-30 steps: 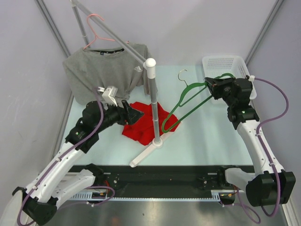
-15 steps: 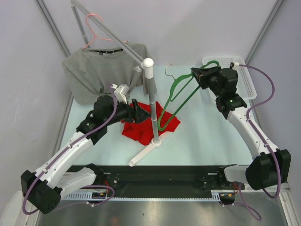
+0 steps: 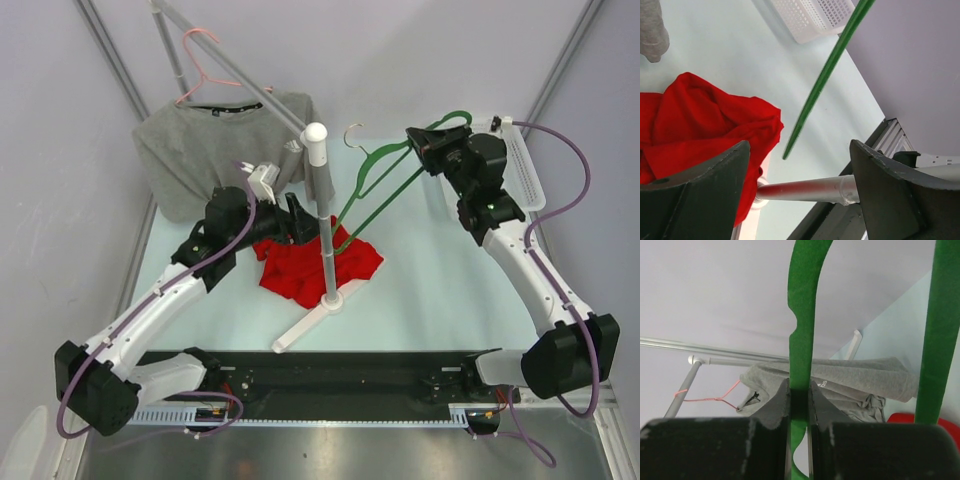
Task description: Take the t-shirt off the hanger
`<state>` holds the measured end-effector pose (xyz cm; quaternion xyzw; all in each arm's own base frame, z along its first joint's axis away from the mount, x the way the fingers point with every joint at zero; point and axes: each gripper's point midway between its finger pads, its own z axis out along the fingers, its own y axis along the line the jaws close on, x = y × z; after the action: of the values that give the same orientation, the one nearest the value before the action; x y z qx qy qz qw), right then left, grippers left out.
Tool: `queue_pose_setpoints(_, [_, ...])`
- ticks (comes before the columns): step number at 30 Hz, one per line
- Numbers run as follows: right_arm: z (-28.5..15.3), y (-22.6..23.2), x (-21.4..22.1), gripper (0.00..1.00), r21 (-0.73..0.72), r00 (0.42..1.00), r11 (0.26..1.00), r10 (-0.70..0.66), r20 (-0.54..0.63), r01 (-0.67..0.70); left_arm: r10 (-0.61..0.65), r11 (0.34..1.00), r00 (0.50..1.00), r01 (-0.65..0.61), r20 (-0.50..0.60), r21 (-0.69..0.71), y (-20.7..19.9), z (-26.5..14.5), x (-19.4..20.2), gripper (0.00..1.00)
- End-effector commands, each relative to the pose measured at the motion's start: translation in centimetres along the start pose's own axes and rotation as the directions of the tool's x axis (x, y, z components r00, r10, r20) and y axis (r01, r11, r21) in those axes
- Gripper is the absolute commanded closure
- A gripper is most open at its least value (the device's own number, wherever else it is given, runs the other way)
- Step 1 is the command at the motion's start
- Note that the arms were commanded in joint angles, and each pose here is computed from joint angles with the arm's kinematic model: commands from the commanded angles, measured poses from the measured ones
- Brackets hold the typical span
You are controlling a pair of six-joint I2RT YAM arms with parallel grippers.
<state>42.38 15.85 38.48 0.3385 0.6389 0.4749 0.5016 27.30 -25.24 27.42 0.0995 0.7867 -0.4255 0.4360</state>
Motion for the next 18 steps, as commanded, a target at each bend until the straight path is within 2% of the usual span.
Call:
queue_pose_setpoints(1, [-0.9, 3.4, 0.1, 1.00, -0.076, 0.998, 0.995, 0.057, -0.014, -0.058, 0.022, 0.995, 0.999, -0.026, 0.047, 0.093, -2.4, 0.1, -2.5, 0.14])
queue_pose_setpoints(5, [-1.1, 3.2, 1.4, 1.00, -0.083, 0.987, 0.985, 0.147, -0.065, -0.152, 0.038, 0.987, 0.999, -0.039, 0.010, 0.153, -3.2, 0.4, -1.7, 0.14])
queue_pose_setpoints(11, [-1.4, 3.9, 4.4, 1.00, -0.083, 0.955, 0.962, 0.242, -0.172, -0.259, 0.079, 0.986, 0.997, -0.077, -0.007, 0.147, -3.1, 0.1, -0.8, 0.15])
queue_pose_setpoints(14, [-1.5, 3.9, 6.0, 1.00, -0.075, 0.944, 0.958, 0.257, -0.207, -0.277, 0.081, 0.986, 0.997, -0.080, 0.000, 0.144, -3.0, -0.2, -0.7, 0.21])
queue_pose_setpoints(17, [-1.7, 4.0, 7.7, 1.00, -0.069, 0.930, 0.953, 0.271, -0.247, -0.296, 0.076, 0.990, 0.997, -0.074, -0.011, 0.116, -2.3, -0.3, -0.2, 0.34])
queue_pose_setpoints(18, [-1.7, 4.1, 8.0, 1.00, -0.069, 0.927, 0.951, 0.276, -0.255, -0.302, 0.081, 0.990, 0.997, -0.079, -0.009, 0.117, -2.4, -0.4, -0.1, 0.41])
